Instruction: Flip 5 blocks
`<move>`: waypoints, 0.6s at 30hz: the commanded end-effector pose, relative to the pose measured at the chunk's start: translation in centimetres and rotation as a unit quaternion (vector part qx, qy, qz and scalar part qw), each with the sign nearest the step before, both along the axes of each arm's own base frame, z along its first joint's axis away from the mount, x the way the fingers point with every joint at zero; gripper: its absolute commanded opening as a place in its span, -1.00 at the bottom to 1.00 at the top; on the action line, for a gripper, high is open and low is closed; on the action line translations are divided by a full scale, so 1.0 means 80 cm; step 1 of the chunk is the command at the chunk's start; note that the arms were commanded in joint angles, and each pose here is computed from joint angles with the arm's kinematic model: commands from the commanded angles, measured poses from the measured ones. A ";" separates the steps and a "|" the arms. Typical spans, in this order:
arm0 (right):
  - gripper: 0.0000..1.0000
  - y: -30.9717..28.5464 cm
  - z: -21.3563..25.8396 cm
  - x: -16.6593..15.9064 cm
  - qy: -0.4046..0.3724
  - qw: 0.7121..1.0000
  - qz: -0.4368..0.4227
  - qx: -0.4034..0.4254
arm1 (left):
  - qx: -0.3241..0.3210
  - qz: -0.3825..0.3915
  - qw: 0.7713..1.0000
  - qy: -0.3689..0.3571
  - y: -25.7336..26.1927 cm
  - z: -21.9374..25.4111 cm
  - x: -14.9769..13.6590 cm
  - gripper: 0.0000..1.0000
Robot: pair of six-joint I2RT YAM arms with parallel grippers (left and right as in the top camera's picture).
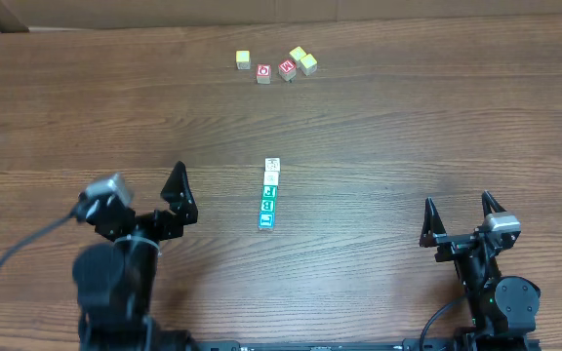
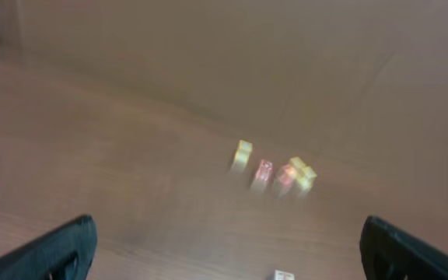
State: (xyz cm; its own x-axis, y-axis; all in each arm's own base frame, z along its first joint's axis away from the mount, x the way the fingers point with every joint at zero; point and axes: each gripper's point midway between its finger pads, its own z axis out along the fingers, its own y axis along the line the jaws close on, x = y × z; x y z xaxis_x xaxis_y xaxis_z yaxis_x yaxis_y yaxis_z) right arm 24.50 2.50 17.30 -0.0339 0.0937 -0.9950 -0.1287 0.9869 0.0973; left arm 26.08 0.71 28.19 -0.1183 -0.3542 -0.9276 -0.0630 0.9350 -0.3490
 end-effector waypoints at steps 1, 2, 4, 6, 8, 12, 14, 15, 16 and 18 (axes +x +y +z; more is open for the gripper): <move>1.00 -0.001 -0.003 0.000 -0.002 1.000 -0.001 -0.002 | 0.009 -0.022 0.996 -0.086 -0.011 0.015 -0.015 1.00; 1.00 -0.001 -0.003 0.000 -0.002 1.000 -0.001 -0.002 | 0.011 -0.026 0.993 -0.114 -0.013 0.023 -0.020 1.00; 1.00 -0.001 -0.003 0.000 -0.002 1.000 -0.001 -0.002 | 0.014 -0.033 0.986 -0.165 -0.016 0.035 -0.032 1.00; 1.00 -0.001 -0.003 0.000 -0.002 1.000 -0.001 -0.002 | 0.017 -0.039 0.977 -0.208 -0.020 0.042 -0.043 1.00; 1.00 -0.001 -0.003 0.000 -0.002 1.000 -0.001 -0.002 | 0.020 -0.043 0.971 -0.236 -0.022 0.041 -0.049 1.00; 1.00 -0.001 -0.003 0.000 -0.002 1.000 -0.001 -0.002 | 0.023 -0.048 0.963 -0.263 -0.024 0.022 -0.053 0.99; 1.00 -0.001 -0.003 0.000 -0.002 1.000 -0.001 -0.002 | 0.022 -0.048 0.964 -0.261 -0.024 0.008 -0.049 1.00; 1.00 -0.001 -0.003 0.000 -0.002 1.000 -0.001 -0.002 | 0.022 -0.048 0.966 -0.254 -0.024 -0.001 -0.046 1.00; 1.00 -0.001 -0.003 0.000 -0.002 1.000 -0.001 -0.002 | 0.021 -0.049 0.968 -0.246 -0.024 -0.011 -0.042 0.99; 1.00 -0.001 -0.003 0.000 -0.002 1.000 -0.001 -0.002 | 0.020 -0.050 0.972 -0.229 -0.024 -0.031 -0.036 1.00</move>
